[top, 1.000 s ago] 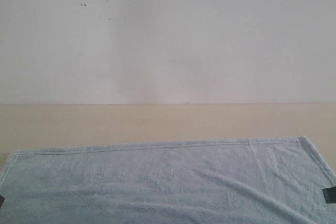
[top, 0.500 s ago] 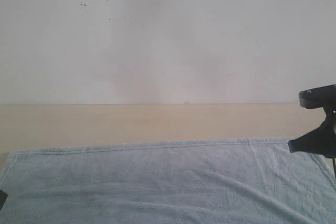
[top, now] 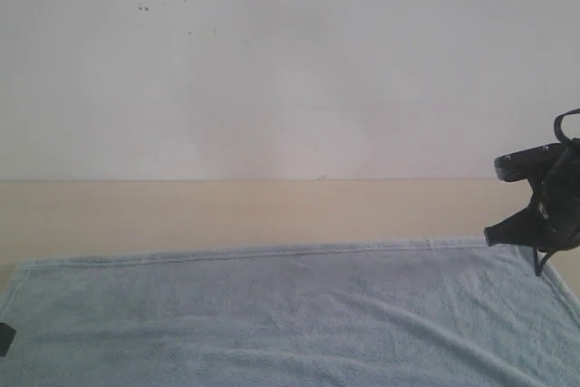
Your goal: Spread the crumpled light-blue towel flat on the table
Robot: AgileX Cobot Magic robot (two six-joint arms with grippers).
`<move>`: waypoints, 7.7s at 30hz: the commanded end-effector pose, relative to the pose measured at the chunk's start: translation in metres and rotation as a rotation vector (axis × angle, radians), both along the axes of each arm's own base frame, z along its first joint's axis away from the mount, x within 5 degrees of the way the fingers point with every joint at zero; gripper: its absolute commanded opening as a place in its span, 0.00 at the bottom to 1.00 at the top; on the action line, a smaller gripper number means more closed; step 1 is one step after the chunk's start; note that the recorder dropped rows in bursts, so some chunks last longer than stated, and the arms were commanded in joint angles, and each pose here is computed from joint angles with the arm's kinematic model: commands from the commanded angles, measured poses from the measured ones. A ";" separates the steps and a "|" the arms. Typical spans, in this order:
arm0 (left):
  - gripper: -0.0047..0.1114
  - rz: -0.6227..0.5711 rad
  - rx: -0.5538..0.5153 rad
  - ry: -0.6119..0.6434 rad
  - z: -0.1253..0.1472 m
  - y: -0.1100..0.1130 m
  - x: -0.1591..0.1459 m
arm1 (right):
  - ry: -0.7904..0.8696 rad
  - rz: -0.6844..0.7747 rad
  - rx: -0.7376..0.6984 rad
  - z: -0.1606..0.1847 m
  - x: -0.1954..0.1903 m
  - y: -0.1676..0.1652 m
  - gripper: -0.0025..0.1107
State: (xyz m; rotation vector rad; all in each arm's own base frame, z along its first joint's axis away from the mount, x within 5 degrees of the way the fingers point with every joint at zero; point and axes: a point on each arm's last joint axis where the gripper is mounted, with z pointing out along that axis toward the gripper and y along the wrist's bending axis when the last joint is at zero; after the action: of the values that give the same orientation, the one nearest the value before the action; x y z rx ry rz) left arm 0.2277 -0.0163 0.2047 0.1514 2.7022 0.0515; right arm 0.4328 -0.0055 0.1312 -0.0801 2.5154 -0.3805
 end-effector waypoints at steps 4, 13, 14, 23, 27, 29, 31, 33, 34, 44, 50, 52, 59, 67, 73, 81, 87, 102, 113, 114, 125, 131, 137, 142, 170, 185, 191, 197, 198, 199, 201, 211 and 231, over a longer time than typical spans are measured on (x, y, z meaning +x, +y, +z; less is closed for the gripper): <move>0.07 0.005 -0.012 -0.017 0.002 0.000 -0.001 | -0.058 0.068 0.012 0.000 0.014 -0.005 0.02; 0.07 0.011 -0.023 -0.016 0.002 -0.001 -0.001 | -0.045 0.076 0.010 -0.014 0.024 -0.004 0.02; 0.07 0.011 -0.023 -0.016 0.002 -0.001 -0.001 | -0.044 0.080 0.007 -0.015 0.025 -0.004 0.02; 0.07 0.014 -0.027 -0.018 0.002 -0.001 -0.001 | -0.039 0.112 0.005 -0.021 0.026 -0.003 0.02; 0.07 0.015 -0.029 -0.021 0.003 -0.001 -0.002 | -0.017 0.119 0.000 -0.030 0.026 -0.003 0.02; 0.07 0.015 -0.030 -0.028 0.005 -0.001 -0.002 | -0.011 0.124 0.001 -0.035 0.026 -0.002 0.02; 0.07 0.015 -0.030 -0.032 0.006 -0.001 -0.003 | -0.010 0.133 -0.003 -0.037 0.027 -0.002 0.02; 0.07 0.015 -0.031 -0.039 0.007 -0.001 -0.004 | -0.008 0.129 -0.006 -0.039 0.030 -0.003 0.02; 0.07 0.015 -0.030 -0.036 0.007 -0.001 -0.004 | -0.006 0.124 -0.010 -0.040 0.032 -0.003 0.02; 0.07 0.015 -0.031 -0.039 0.007 -0.001 -0.004 | -0.047 0.057 -0.037 -0.021 0.050 -0.008 0.02; 0.07 -0.001 -0.050 -0.178 0.027 -0.002 -0.006 | -0.161 -0.099 0.095 0.005 0.051 -0.012 0.02; 0.07 -0.003 -0.054 -0.224 0.035 -0.002 -0.008 | -0.187 -0.078 0.084 0.018 0.050 -0.012 0.02; 0.07 -0.007 -0.064 -0.341 0.056 -0.001 -0.017 | -0.314 -0.108 0.123 0.083 0.041 -0.012 0.02; 0.07 -0.001 -0.092 -0.468 0.081 0.000 -0.036 | -0.426 -0.074 0.183 0.162 0.007 -0.007 0.02; 0.07 0.011 -0.138 -0.589 0.104 0.001 -0.060 | -0.567 0.021 0.230 0.196 -0.042 0.000 0.02; 0.07 0.005 -0.156 -0.743 0.115 0.005 -0.108 | -0.747 0.172 0.388 0.193 -0.122 0.017 0.02; 0.07 0.025 -0.192 -0.819 0.097 0.008 -0.144 | -0.879 0.277 0.493 0.188 -0.179 0.027 0.02; 0.07 0.022 -0.261 -0.997 0.086 0.012 -0.211 | -0.995 0.278 0.648 0.155 -0.289 0.029 0.02; 0.07 0.020 -0.261 -1.052 0.091 0.013 -0.210 | -1.085 0.370 0.753 0.156 -0.316 0.036 0.02; 0.07 0.020 -0.261 -1.052 0.091 0.013 -0.210 | -1.084 0.369 0.752 0.156 -0.316 0.036 0.02; 0.07 0.020 -0.261 -1.052 0.091 0.013 -0.210 | -1.084 0.369 0.755 0.156 -0.316 0.036 0.02; 0.07 0.020 -0.260 -1.048 0.089 0.013 -0.210 | -1.084 0.369 0.755 0.156 -0.316 0.036 0.02; 0.07 0.039 -0.372 -1.142 0.079 0.009 -0.198 | -1.084 0.369 0.755 0.156 -0.316 0.036 0.02; 0.07 0.071 -0.466 -1.303 0.087 0.010 -0.196 | -1.084 0.369 0.755 0.156 -0.316 0.036 0.02; 0.07 0.096 -0.420 -1.205 0.033 0.010 -0.177 | -1.136 0.389 0.748 0.162 -0.325 0.036 0.02; 0.07 0.096 -0.420 -1.205 0.033 0.010 -0.177 | -1.315 0.467 0.724 0.179 -0.359 0.036 0.02; 0.07 0.096 -0.420 -1.205 0.033 0.010 -0.177 | -1.327 0.472 0.722 0.180 -0.362 0.036 0.02; 0.07 0.096 -0.420 -1.203 0.032 0.010 -0.177 | -1.301 0.470 0.741 0.162 -0.363 0.036 0.02; 0.07 0.097 -0.419 -1.205 0.031 0.010 -0.177 | -1.293 0.466 0.742 0.156 -0.364 0.036 0.02; 0.07 0.102 -0.418 -1.211 0.025 0.011 -0.175 | -1.287 0.465 0.744 0.144 -0.368 0.036 0.02; 0.07 0.107 -0.415 -1.211 0.018 0.011 -0.173 | -1.287 0.466 0.745 0.130 -0.373 0.036 0.02; 0.07 0.111 -0.408 -1.165 0.006 0.011 -0.172 | -1.390 0.519 0.730 0.121 -0.392 0.037 0.02; 0.07 0.111 -0.408 -1.163 0.006 0.011 -0.172 | -1.387 0.503 0.368 0.115 -0.390 0.030 0.02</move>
State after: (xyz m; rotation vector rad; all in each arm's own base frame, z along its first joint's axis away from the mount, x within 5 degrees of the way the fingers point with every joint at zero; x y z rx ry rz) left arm 0.0561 -0.0056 0.2119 -0.1247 1.5088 -0.2877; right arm 0.0412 0.0271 0.2492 -0.1937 1.0670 0.3075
